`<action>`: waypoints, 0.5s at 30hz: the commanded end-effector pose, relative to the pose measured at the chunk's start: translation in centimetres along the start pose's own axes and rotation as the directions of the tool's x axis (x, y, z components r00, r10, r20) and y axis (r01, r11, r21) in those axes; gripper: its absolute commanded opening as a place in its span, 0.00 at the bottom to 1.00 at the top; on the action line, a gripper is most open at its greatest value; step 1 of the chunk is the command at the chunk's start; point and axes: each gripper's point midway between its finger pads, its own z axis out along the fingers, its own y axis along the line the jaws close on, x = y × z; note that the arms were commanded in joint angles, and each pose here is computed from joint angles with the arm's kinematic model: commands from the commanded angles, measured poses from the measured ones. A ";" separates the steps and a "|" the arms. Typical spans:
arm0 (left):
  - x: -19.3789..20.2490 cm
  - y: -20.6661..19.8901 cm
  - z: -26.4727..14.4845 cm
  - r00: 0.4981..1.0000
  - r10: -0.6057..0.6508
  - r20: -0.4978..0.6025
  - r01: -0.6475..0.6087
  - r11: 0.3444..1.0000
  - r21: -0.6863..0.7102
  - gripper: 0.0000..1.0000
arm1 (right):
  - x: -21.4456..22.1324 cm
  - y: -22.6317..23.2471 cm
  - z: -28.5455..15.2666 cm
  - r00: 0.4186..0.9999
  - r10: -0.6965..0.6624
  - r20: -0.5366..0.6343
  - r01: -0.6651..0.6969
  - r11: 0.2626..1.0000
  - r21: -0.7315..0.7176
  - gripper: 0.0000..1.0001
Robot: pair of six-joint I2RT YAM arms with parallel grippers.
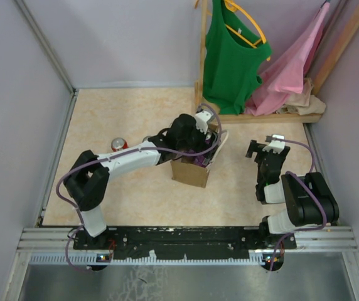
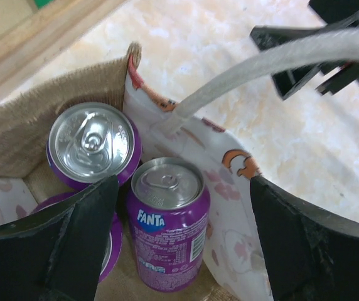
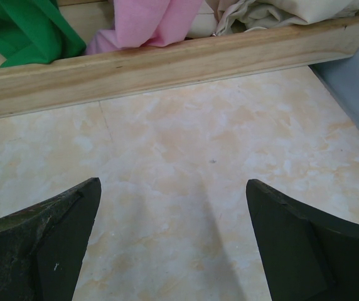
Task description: Take the beverage out of the canvas bag
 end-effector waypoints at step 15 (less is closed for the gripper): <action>2.5 1.3 -0.3 0.989 -0.010 -0.150 -0.007 0.993 -0.114 0.83 | -1.6 0.1 0.5 0.998 0.021 0.052 -0.021 1.000 0.003 0.99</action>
